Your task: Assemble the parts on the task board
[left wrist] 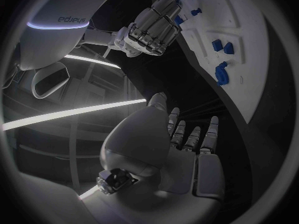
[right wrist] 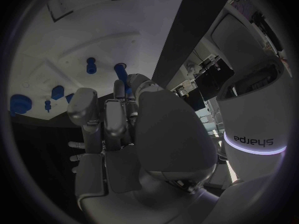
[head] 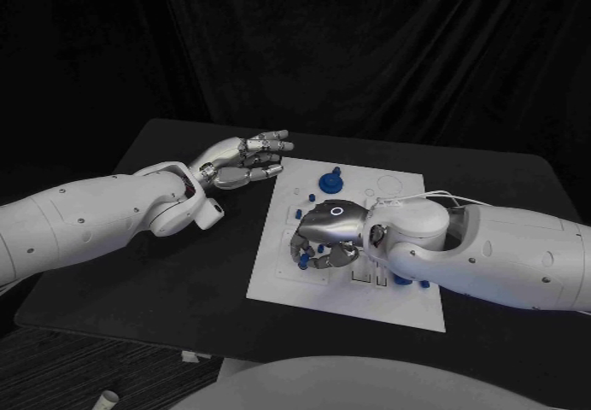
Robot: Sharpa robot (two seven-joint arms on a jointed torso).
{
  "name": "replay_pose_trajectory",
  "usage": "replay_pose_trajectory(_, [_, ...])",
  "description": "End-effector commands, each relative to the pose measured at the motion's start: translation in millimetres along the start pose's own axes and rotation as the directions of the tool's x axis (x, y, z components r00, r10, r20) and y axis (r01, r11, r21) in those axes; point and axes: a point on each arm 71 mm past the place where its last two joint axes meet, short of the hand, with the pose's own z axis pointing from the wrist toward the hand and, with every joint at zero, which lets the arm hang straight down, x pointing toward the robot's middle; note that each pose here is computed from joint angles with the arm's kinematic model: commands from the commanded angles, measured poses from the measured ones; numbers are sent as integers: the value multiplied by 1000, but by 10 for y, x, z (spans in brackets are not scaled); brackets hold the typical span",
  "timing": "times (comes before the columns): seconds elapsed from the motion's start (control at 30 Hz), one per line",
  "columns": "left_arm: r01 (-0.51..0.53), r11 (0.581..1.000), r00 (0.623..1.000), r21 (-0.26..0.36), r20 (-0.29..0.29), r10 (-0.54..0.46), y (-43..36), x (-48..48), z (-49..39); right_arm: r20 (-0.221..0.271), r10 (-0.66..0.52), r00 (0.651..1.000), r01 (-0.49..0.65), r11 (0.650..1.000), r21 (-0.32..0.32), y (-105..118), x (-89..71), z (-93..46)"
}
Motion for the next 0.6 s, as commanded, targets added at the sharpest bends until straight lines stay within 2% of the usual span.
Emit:
replay_pose_trajectory(0.03, [15, 1000, 1000, 14, -4, -15, -12, 16, 9, -23, -3, 1000, 3, 1000, 20, -22, 54, -2])
replay_pose_trajectory(0.6, [17, 1000, 1000, 6, -7, -17, -1, 19, 10, 1, 2, 1000, -2, 1000, 0, 13, 57, -19])
